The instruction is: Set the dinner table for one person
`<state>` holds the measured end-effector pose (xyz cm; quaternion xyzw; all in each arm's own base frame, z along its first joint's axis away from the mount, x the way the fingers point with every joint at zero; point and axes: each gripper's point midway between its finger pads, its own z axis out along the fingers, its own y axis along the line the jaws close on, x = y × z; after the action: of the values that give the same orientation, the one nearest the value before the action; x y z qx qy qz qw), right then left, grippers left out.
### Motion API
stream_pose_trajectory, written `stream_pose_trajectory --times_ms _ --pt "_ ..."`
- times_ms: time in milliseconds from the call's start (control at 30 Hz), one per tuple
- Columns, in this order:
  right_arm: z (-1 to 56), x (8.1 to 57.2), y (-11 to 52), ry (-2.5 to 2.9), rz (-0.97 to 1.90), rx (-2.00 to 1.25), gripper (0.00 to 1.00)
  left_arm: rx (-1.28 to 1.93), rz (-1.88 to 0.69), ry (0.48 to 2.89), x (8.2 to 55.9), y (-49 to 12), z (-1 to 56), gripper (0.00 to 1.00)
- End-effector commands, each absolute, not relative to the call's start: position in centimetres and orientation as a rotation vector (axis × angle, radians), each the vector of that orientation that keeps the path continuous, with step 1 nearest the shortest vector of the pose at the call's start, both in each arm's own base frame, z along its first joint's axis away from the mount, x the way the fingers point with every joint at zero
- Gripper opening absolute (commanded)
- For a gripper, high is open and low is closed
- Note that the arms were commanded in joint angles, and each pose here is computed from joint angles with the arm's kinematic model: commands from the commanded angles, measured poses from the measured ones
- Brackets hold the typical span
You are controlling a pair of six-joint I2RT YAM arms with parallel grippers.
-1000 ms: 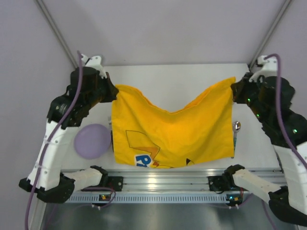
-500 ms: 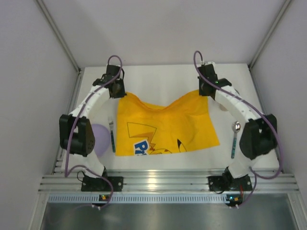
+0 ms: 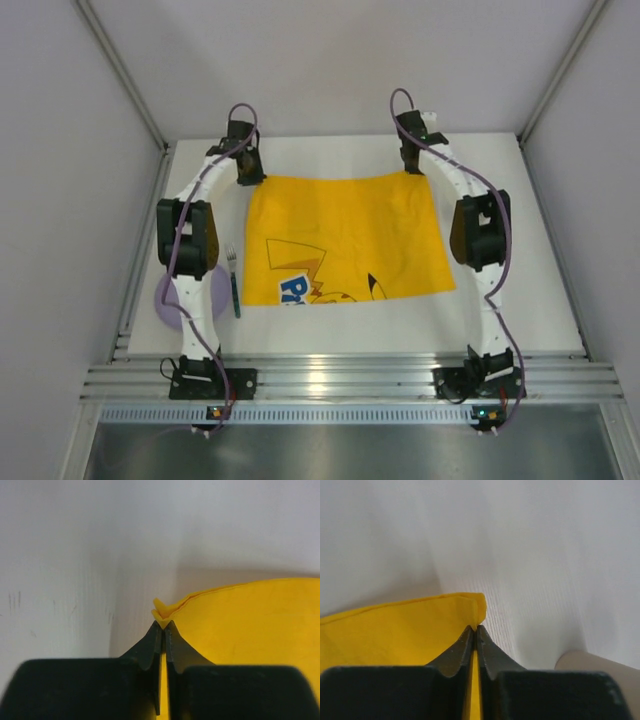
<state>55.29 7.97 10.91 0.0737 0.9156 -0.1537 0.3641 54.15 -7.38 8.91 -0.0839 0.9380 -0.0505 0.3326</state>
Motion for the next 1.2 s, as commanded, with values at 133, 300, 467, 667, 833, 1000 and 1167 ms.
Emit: stream_pose_trajectory --times_ms 133,300,467,667,833,1000,1167 --pt "13.7 54.4 5.0 2.357 -0.445 0.303 0.91 -0.314 -0.163 2.334 56.8 -6.3 13.0 0.98" --pt "20.9 52.3 6.9 2.267 -0.277 0.275 1.0 -0.335 -0.147 2.265 55.1 -5.8 17.3 0.98" --pt "25.4 47.4 12.4 2.244 -0.044 0.12 1.0 -0.317 -0.103 2.287 49.6 -4.8 19.1 0.98" --pt "23.6 37.6 17.7 2.391 0.175 -0.062 1.0 -0.394 -0.055 2.398 40.2 -3.4 15.5 0.96" --pt "20.2 29.3 18.0 2.515 0.238 -0.153 0.98 -0.52 0.074 2.481 33.4 -1.3 12.4 0.96" --pt "19.0 25.6 15.2 2.504 0.203 -0.158 0.99 -0.641 0.146 2.641 29.4 -1.1 8.4 0.89" --pt "17.5 23.9 13.3 2.534 0.132 -0.194 0.99 -0.713 0.135 2.727 27.2 -1.7 4.5 0.78"
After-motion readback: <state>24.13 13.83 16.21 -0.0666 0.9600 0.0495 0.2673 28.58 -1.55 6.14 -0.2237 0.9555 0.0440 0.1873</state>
